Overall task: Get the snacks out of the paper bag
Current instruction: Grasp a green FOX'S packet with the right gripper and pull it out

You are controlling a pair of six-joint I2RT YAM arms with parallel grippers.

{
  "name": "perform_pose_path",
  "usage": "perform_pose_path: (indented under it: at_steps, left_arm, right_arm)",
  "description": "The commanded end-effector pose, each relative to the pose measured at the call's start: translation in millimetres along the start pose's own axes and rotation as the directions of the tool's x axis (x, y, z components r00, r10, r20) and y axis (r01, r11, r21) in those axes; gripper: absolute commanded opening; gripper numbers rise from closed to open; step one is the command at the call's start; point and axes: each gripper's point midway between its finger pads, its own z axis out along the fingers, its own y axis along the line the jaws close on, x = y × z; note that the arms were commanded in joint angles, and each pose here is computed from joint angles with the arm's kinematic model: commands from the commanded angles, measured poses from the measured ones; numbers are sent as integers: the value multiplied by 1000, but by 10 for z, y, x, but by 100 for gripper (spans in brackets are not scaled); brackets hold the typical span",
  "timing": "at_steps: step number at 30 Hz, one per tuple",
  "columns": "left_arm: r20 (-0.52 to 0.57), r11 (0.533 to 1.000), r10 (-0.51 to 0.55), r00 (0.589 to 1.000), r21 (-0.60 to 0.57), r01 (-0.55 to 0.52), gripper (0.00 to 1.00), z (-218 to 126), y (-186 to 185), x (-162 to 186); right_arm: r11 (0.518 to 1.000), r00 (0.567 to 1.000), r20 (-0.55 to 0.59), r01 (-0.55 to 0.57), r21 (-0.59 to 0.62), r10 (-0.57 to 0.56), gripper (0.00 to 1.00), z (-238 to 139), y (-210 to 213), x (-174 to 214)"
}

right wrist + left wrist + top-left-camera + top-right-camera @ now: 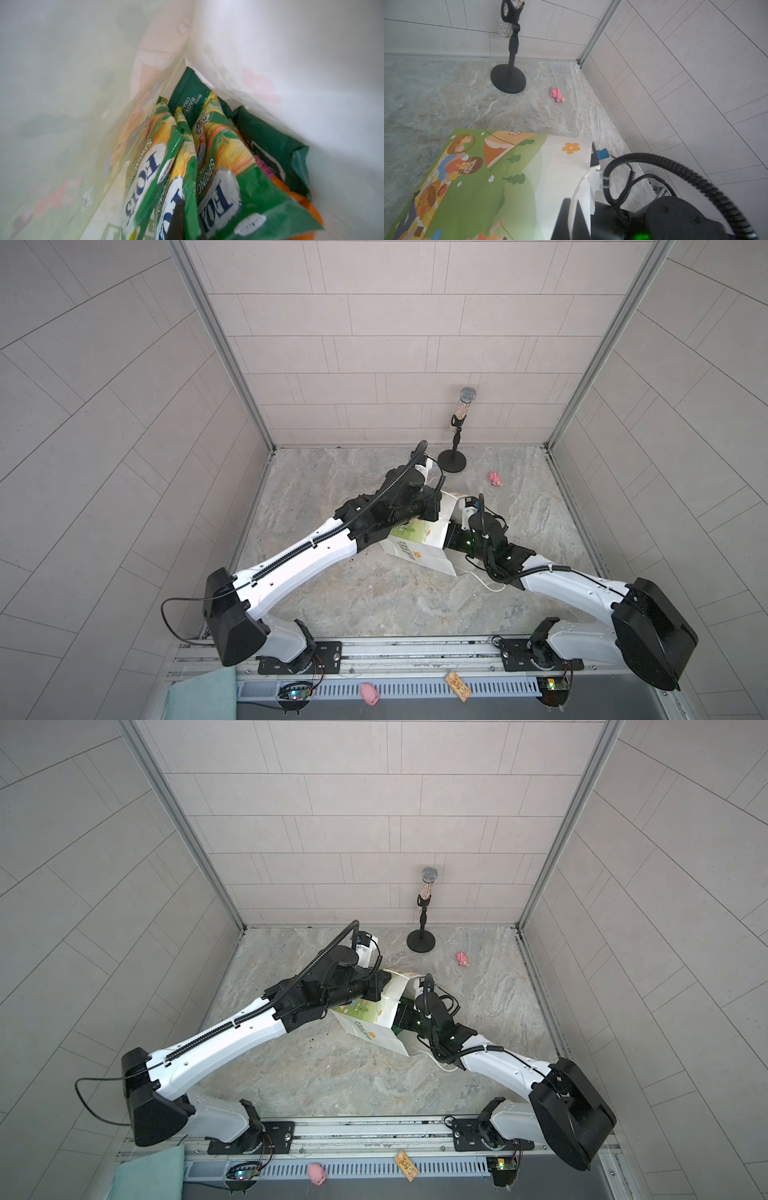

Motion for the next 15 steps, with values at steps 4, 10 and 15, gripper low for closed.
perform_pose_path:
  at_steps: [4,10,15]
  left_arm:
    - [52,998,5,999,-68,-2,0,-147,187,-96]
    - [51,997,2,999,-72,1,0,-162,232,-91]
    - [54,997,0,999,-76,4,0,-175,257,-94]
  right_arm:
    - [999,999,2,51,12,-51,0,-145,20,-96]
    - [995,995,-28,92,23,-92,0,-225,-7,-57]
    - [990,990,-9,142,12,-142,0,-341,143,-205]
